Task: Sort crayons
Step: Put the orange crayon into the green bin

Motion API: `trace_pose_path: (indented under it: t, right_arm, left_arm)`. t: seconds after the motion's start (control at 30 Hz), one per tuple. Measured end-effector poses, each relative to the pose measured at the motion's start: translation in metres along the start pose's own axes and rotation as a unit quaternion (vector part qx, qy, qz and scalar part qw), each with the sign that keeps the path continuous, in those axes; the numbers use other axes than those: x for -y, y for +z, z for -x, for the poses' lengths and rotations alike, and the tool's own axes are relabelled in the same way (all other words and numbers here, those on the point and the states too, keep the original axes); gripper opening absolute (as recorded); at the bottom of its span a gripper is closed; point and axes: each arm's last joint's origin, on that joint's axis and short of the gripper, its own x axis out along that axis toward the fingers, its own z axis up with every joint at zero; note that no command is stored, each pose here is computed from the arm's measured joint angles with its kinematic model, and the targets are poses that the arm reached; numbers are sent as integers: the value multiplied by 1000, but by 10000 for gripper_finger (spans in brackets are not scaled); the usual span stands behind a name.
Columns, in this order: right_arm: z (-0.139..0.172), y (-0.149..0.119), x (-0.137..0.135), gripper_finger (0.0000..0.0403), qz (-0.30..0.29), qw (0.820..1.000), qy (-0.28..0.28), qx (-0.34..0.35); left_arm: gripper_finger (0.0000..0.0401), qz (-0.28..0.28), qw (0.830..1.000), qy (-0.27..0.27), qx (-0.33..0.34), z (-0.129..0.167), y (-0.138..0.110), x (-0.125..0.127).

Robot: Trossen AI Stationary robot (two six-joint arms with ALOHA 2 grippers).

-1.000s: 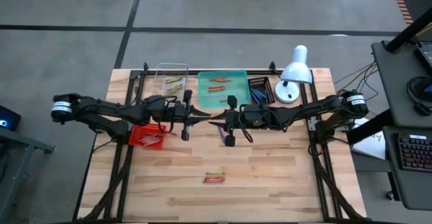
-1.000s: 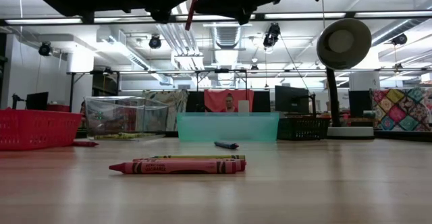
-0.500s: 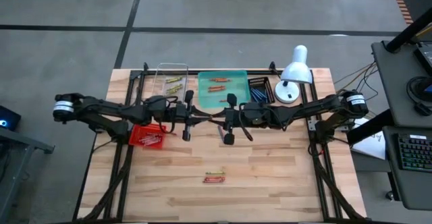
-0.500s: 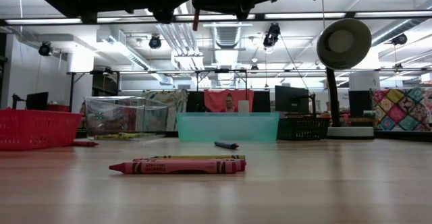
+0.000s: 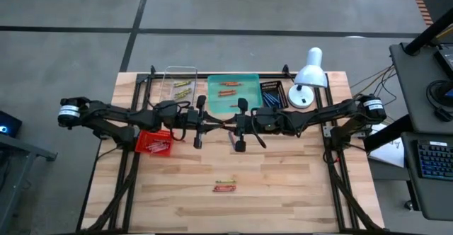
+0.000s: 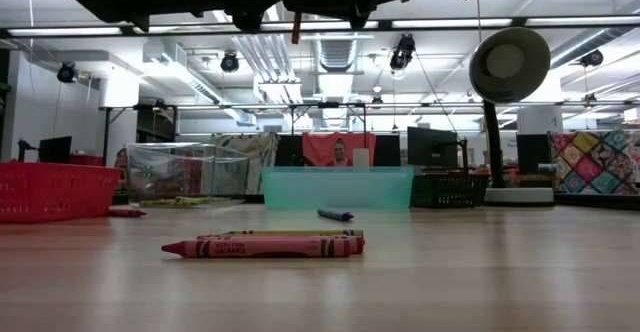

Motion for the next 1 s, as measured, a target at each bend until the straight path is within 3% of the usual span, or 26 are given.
trace_pose_path:
  t: [0.23,0.5,0.83,1.0]
  right_arm:
    - [-2,-5,10,15,-20,998,-12,-50]
    - [-3,-10,52,14,-23,975,-121,-187]
    - [-27,-58,126,13,-41,938,-198,-281]
    - [-35,-73,142,27,-63,922,-212,-318]
  left_arm:
    - [75,7,1000,-1,-27,6,1,0]
    - [140,-7,997,63,-50,25,18,-3]
    - [148,6,991,86,-99,49,26,-3]
    - [148,8,987,81,-141,55,21,-2]
